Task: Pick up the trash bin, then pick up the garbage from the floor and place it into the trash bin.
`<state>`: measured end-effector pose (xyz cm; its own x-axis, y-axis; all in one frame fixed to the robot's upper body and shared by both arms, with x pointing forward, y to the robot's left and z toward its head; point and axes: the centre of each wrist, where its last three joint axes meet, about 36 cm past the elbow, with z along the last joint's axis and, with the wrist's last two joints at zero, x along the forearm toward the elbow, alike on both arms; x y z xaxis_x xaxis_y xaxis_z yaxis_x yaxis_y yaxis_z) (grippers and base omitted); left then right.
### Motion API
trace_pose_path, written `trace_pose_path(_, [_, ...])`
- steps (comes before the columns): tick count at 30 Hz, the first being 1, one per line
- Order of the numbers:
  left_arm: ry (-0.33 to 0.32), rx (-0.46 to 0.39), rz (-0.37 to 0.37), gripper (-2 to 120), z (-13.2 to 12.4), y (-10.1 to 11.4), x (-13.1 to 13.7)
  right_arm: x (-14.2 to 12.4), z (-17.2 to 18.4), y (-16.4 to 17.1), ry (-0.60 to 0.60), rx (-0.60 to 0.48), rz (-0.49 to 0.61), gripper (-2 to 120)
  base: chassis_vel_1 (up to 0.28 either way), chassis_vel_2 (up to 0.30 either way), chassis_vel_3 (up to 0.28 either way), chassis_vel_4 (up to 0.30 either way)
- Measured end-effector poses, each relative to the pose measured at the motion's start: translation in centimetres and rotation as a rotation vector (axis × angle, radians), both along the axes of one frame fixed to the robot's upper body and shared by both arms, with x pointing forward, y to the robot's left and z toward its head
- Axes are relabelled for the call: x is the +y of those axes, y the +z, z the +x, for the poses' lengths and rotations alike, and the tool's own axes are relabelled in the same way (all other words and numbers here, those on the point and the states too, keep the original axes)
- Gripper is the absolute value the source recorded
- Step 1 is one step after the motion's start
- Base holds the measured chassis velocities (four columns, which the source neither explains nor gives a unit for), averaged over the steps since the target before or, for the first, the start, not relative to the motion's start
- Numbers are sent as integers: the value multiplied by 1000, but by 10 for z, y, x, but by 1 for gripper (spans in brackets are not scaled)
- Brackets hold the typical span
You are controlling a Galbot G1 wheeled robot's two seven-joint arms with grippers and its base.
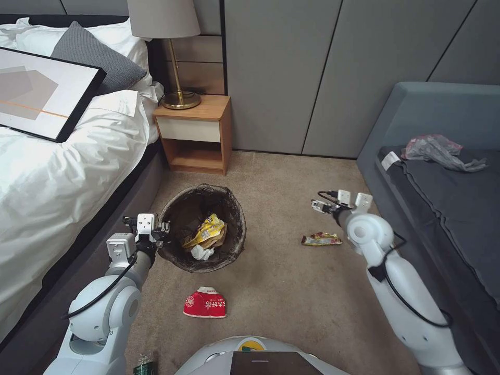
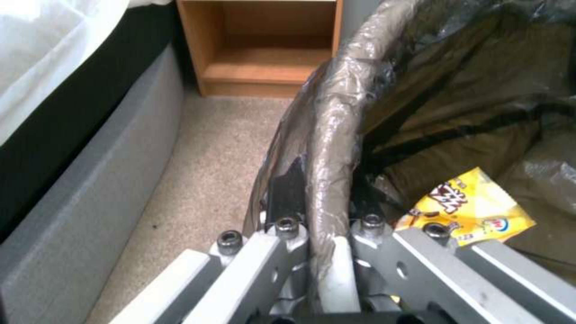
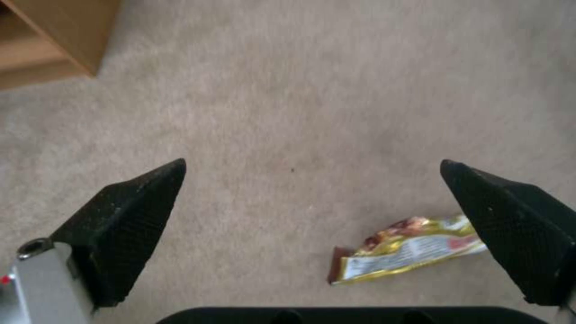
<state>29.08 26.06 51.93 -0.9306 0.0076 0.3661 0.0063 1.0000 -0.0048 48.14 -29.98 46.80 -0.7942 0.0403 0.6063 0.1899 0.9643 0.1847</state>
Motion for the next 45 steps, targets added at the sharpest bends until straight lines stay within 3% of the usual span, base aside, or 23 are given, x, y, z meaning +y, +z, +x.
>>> trace_pose_path(4, [5,-1,6,0,-1,1,2,14,21,-20,4,40,1,100,0,0,0,0])
trace_pose_path(10, [6,0,7,0,-1,1,3,21,24,-43,-13,71,-35,100,0,0,0,0])
trace_pose_path(22, [0,11,0,0,1,-3,1,-16,33,-90,-194,174,1,100,0,0,0,0])
trace_pose_path(34, [-4,18,-2,0,0,-6,-1,-33,50,-140,-388,226,138,100,0,0,0,0])
trace_pose_path(45, [-6,26,6,0,-1,-7,-1,-44,62,-176,-474,299,203,100,0,0,0,0])
